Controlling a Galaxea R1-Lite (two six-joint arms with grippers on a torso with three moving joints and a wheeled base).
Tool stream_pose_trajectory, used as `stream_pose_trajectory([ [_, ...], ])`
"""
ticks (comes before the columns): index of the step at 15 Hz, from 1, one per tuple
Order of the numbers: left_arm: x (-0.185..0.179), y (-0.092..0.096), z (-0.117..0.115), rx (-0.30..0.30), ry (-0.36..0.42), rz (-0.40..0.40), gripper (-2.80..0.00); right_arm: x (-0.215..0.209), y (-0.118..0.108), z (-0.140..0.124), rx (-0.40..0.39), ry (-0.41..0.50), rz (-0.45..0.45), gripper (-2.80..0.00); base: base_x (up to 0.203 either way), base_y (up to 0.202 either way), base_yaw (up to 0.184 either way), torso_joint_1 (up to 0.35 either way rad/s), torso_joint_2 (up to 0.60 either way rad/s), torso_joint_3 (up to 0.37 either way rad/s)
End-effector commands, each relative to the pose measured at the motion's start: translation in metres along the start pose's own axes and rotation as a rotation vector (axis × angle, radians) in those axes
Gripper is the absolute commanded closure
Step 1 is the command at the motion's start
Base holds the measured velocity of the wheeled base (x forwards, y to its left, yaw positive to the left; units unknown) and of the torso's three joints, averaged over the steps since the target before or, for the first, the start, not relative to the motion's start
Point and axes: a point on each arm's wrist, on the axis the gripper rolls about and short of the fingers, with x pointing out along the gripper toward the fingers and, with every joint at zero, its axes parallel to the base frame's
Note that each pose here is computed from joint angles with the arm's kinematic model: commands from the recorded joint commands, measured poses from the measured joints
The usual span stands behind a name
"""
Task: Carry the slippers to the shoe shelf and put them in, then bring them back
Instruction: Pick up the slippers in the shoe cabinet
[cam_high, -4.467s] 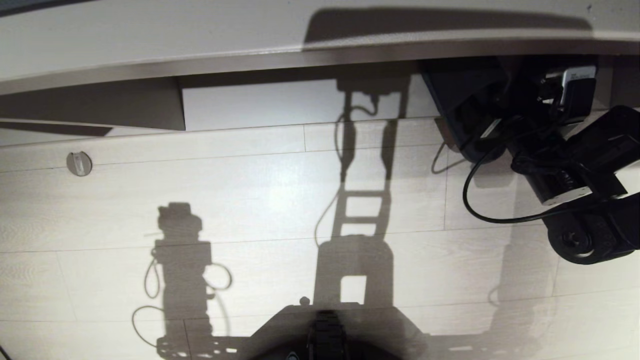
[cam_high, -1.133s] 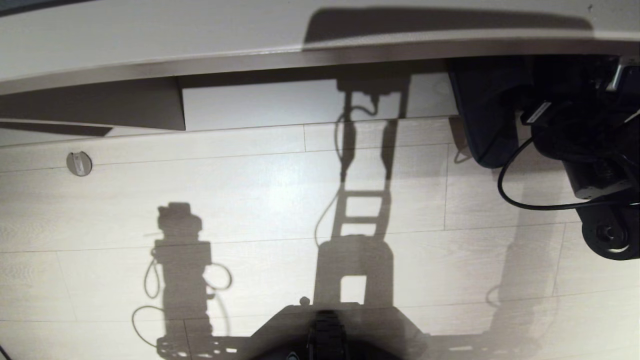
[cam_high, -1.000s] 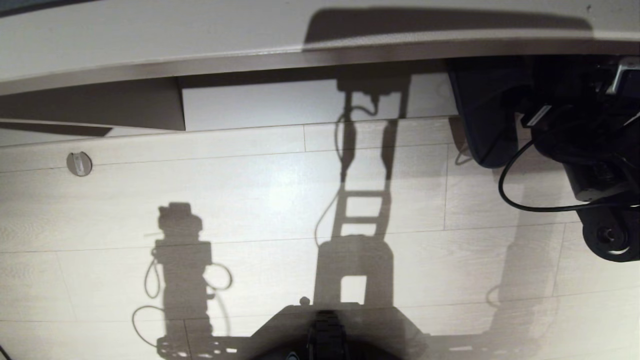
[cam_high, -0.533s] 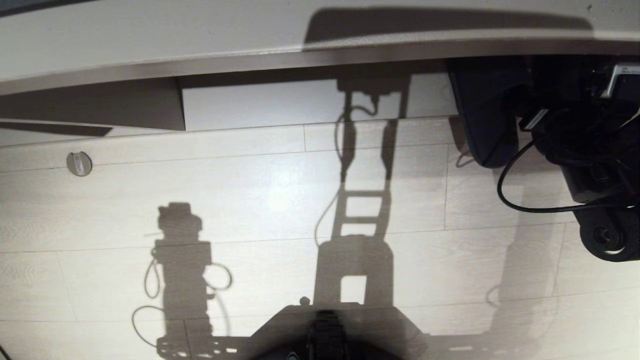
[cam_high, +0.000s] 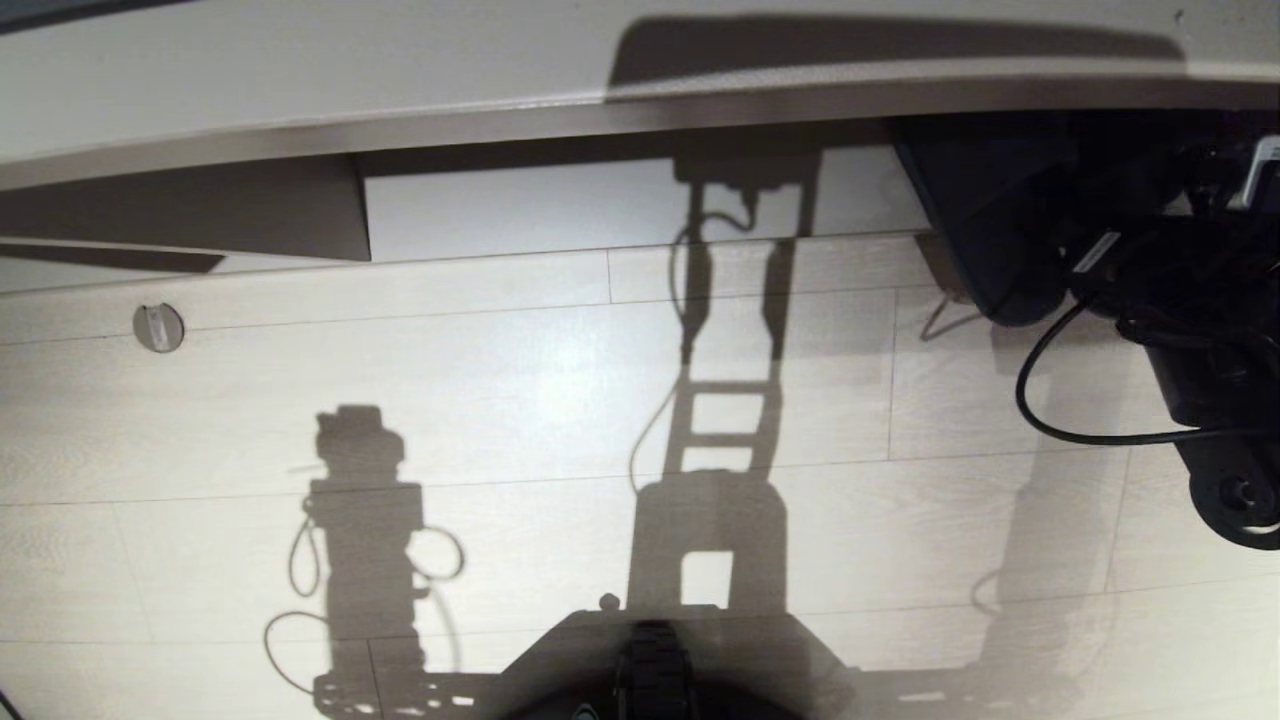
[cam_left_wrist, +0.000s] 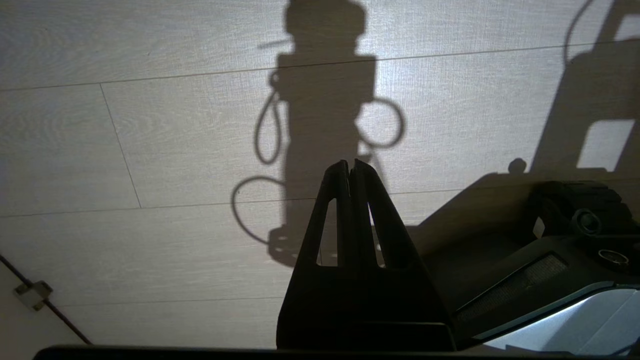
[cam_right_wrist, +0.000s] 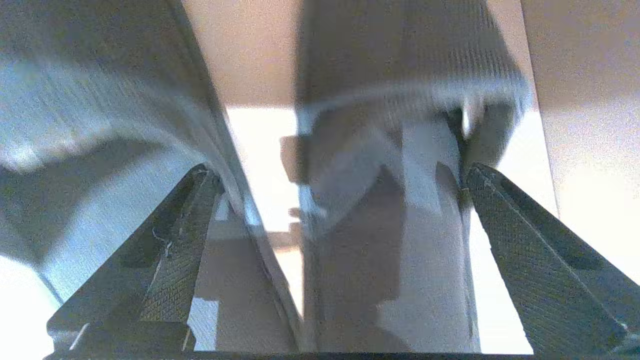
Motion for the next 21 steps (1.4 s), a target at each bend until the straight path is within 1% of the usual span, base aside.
stream_pose_trajectory([
  [1,0.000,0.000,0.000,-0.001,-0.001,0.000,0.00,-0.004,-0.001,-0.005,-0.005,0.016,-0.002,-2.80,0.000,0.000,0.000,0.000,0.00,0.000],
  [5,0.000,0.000,0.000,-0.001,-0.001,0.000,0.00,-0.011,-0.002,-0.013,-0.007,0.062,0.001,-2.80,0.000,0.000,0.000,0.000,0.00,0.000],
  [7,0.000,0.000,0.000,-0.001,-0.001,0.000,0.00,-0.009,-0.002,-0.014,0.010,0.058,0.003,-2.80,0.000,0.000,0.000,0.000,0.00,0.000],
  [9,0.000,0.000,0.000,-0.001,-0.001,0.000,0.00,-0.005,-0.001,-0.014,0.026,0.045,0.004,-2.80,0.000,0.000,0.000,0.000,0.00,0.000],
  [12,0.000,0.000,0.000,-0.001,-0.001,0.000,0.00,0.018,-0.005,-0.008,0.031,-0.031,-0.022,-2.80,0.000,0.000,0.000,0.000,0.00,0.000],
  [16,0.000,0.000,0.000,-0.001,-0.001,0.000,0.00,0.033,-0.010,-0.007,0.031,-0.075,-0.038,-2.80,0.000,0.000,0.000,0.000,0.00,0.000],
  [19,0.000,0.000,0.000,-0.001,-0.001,0.000,0.00,0.039,-0.010,-0.009,0.043,-0.086,-0.041,-2.80,0.000,0.000,0.000,0.000,0.00,0.000],
  [20,0.000,0.000,0.000,-0.001,-0.001,0.000,0.00,0.040,-0.010,-0.011,0.071,-0.083,-0.040,-2.80,0.000,0.000,0.000,0.000,0.00,0.000],
  [21,0.000,0.000,0.000,-0.001,-0.001,0.000,0.00,0.040,-0.010,-0.014,0.079,-0.078,-0.040,-2.80,0.000,0.000,0.000,0.000,0.00,0.000],
])
